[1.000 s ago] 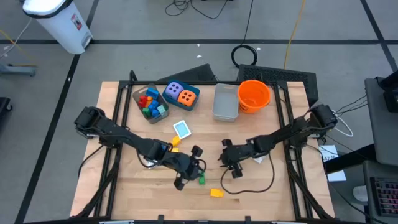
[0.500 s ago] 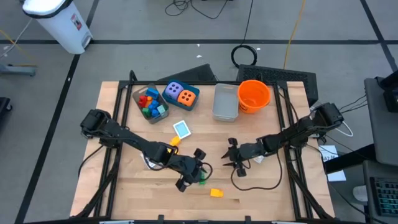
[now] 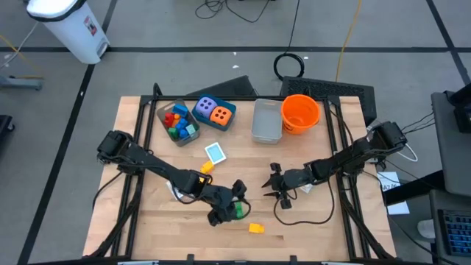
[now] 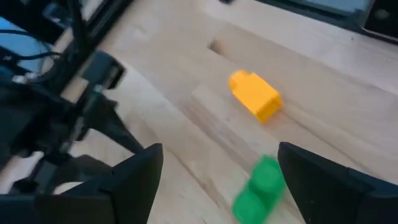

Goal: Pick & Place Toys
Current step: Put the green game piece into the black bin

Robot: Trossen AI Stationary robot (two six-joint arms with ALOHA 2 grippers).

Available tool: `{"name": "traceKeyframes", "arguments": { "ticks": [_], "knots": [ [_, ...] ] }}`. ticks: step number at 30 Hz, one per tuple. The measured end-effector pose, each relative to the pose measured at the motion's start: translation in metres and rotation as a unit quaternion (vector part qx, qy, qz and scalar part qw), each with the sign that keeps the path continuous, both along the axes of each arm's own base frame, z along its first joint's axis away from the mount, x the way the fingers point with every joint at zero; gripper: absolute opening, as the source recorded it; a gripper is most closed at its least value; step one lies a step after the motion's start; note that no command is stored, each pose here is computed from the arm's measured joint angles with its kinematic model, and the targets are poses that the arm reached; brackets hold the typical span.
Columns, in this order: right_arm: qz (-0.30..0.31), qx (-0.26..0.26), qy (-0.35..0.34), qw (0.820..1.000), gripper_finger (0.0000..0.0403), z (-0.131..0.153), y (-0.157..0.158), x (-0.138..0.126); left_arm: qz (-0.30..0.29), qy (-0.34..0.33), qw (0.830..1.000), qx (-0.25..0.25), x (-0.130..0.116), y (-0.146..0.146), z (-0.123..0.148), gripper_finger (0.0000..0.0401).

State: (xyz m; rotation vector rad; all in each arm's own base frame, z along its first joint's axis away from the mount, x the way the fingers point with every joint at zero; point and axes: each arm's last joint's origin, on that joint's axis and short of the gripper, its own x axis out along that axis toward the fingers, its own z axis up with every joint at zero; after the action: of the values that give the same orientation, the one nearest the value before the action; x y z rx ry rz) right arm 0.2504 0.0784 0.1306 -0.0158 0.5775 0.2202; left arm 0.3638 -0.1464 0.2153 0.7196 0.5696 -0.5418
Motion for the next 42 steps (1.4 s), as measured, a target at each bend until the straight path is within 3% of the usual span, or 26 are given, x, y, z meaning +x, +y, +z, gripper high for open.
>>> {"name": "traceKeyframes", "arguments": {
  "ticks": [16, 24, 34, 42],
  "knots": [
    [0.001, -0.005, 0.004, 1.000, 0.0144, -0.001, -0.001, 0.000, -0.012, 0.032, 0.999, 0.014, 0.023, 0.009, -0.033, 0.0285],
    [0.001, -0.006, 0.010, 1.000, 0.0144, -0.002, -0.001, -0.001, -0.034, 0.098, 0.994, 0.047, 0.034, 0.004, -0.049, 0.0266],
    [0.001, -0.008, 0.016, 1.000, 0.0144, -0.003, -0.001, -0.001, -0.030, 0.093, 0.994, 0.051, 0.039, 0.004, -0.048, 0.0242],
    [-0.001, -0.006, 0.017, 1.000, 0.0144, -0.003, -0.001, -0.001, 0.006, 0.100, 0.994, 0.039, 0.039, 0.010, -0.045, 0.0232]
  ]
}}
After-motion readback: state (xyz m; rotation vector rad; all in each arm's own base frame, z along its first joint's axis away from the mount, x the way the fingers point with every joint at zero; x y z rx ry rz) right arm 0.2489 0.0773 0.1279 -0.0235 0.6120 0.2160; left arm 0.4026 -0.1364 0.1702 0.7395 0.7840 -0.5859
